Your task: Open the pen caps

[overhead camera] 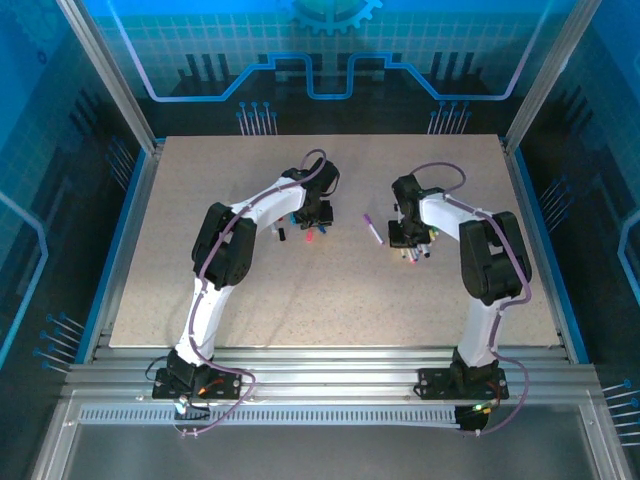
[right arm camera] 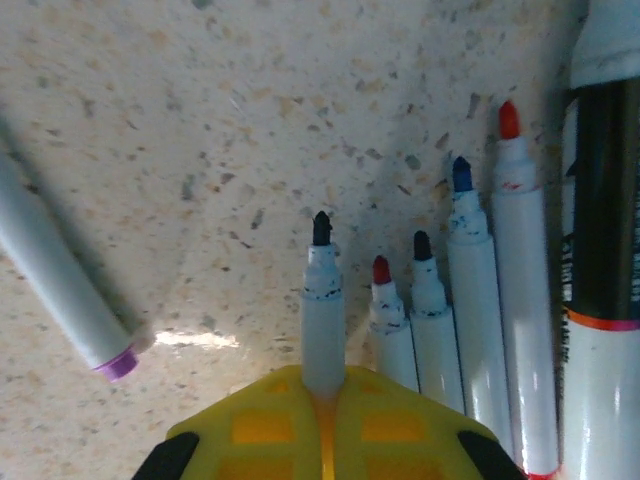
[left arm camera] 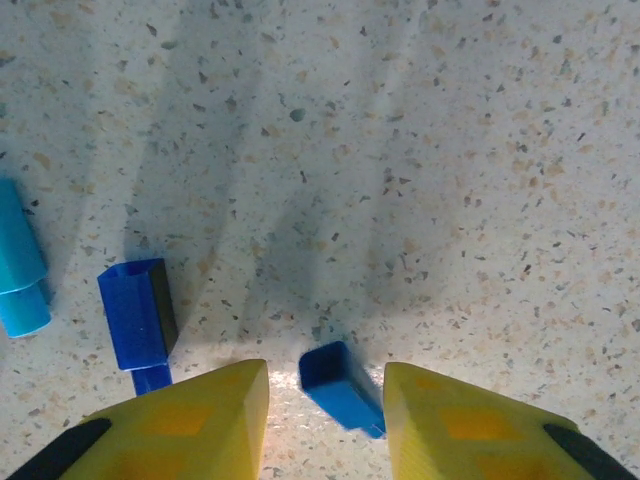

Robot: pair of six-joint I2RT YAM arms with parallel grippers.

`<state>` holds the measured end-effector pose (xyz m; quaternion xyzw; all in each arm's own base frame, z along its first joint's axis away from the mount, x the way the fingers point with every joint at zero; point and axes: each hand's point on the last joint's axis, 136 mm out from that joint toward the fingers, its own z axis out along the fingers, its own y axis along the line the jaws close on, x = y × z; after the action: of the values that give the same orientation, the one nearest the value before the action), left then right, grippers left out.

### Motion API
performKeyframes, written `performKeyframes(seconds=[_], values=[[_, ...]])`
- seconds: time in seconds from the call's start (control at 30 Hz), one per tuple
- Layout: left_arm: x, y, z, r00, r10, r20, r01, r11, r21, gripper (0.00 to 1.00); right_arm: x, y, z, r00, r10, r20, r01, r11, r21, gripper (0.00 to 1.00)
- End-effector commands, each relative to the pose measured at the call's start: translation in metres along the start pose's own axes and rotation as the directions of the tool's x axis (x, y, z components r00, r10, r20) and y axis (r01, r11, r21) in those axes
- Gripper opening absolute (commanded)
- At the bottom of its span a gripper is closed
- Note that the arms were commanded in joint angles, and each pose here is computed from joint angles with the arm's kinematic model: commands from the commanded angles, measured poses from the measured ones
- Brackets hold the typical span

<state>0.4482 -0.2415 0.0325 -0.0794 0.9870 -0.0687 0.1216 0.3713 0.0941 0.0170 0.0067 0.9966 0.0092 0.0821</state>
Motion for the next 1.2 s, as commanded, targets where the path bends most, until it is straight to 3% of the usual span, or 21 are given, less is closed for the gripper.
performKeyframes(seconds=[0.0, 0.47, 0.8, 1.17], values=[[0.009, 0.008, 0.008, 0.999, 0.018, -0.034, -0.019, 0.999, -0.042, 0.36, 0.001, -0.006, 0.002, 0.999, -0.013, -0.032, 0.015, 0.998, 0.064, 0.10], [-0.004, 0.000, -0.018, 0.999, 0.030, 0.022, -0.030, 0.999, -0.015, 0.37, 0.003, -0.012, -0.006, 0.999, -0.016, -0.038, 0.021, 0.991, 0.133, 0.23], [-0.009, -0.008, -0.043, 0.997, 0.027, 0.069, -0.029, 0.999, 0.037, 0.37, -0.015, 0.025, -0.046, 0.992, -0.066, 0.110, 0.064, 0.998, 0.025, 0.25], [-0.003, -0.022, -0.056, 0.998, -0.005, 0.065, -0.004, 0.990, 0.138, 0.37, -0.032, 0.058, -0.022, 0.987, -0.119, 0.104, 0.123, 0.992, -0.035, 0.29]])
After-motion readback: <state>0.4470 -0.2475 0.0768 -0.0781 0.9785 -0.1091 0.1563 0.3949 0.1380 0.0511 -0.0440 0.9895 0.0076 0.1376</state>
